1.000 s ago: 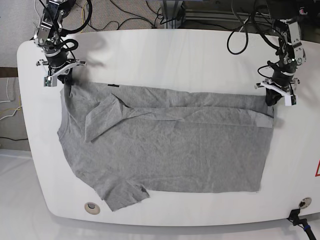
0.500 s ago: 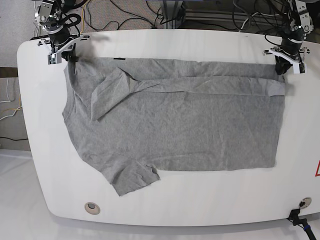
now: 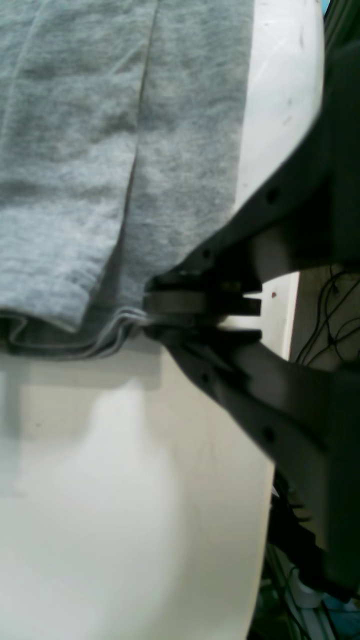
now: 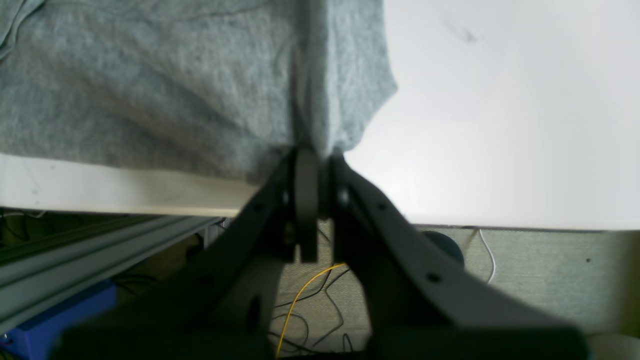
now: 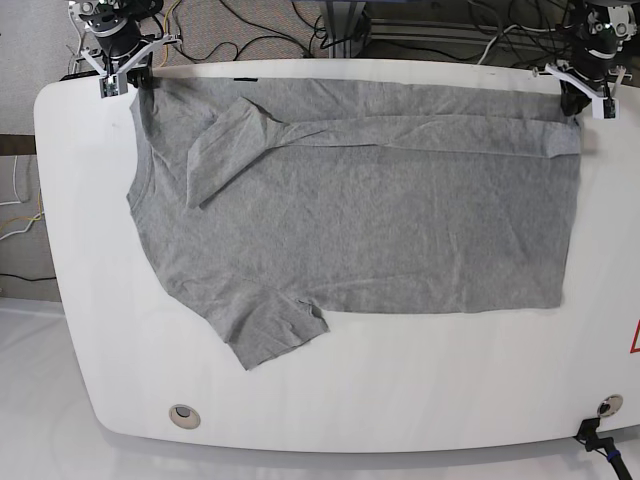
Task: Fold the T-shirt properly
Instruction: 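Open both grippers and raise them off the shirt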
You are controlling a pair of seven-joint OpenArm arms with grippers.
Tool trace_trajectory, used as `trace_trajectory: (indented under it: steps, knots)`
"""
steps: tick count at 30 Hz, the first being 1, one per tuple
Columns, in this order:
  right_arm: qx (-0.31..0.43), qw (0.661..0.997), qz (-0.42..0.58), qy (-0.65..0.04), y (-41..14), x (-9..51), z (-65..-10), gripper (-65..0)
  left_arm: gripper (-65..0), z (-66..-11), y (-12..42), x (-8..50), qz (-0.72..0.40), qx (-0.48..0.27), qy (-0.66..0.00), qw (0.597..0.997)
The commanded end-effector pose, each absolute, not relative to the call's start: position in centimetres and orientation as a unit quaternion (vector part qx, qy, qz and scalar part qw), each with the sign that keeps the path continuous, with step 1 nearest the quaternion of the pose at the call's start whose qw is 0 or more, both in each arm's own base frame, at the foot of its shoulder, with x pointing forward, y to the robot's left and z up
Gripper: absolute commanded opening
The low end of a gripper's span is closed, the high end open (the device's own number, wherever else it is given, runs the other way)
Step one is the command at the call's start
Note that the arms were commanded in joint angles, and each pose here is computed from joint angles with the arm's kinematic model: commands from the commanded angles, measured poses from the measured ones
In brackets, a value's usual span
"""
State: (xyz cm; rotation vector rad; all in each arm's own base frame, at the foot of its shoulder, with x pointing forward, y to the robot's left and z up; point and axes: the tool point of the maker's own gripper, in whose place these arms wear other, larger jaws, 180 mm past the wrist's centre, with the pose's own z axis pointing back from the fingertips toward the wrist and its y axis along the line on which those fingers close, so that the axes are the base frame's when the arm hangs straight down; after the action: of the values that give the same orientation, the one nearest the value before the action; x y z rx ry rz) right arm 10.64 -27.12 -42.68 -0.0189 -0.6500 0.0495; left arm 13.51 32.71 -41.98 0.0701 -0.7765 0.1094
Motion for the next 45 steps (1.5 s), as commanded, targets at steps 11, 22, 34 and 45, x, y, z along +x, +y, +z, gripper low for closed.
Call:
trace_trajectory:
  steps: [11,22,34,45]
  knots:
    - [-0.019,0.953,0.038,-0.3,-27.7,10.0,-42.9,-65.0,-65.0,-42.2,33.5,12.3,0.035,0.048,-0.349,0.935]
    - [-0.022,0.943,0.044,-0.328,-27.4,11.9,-41.5,-55.2,-46.4,-40.2,33.3,14.4,0.011,0.051,-0.377,0.925]
    - [-0.031,0.918,0.081,-0.387,-26.0,15.1,-37.3,-39.5,-46.2,-35.6,31.8,19.2,-0.028,0.05,-0.449,0.892]
    - [-0.015,0.88,0.07,-0.47,-24.1,21.3,-34.4,-39.7,-46.4,-34.3,25.9,23.6,-0.048,0.011,-0.503,0.863]
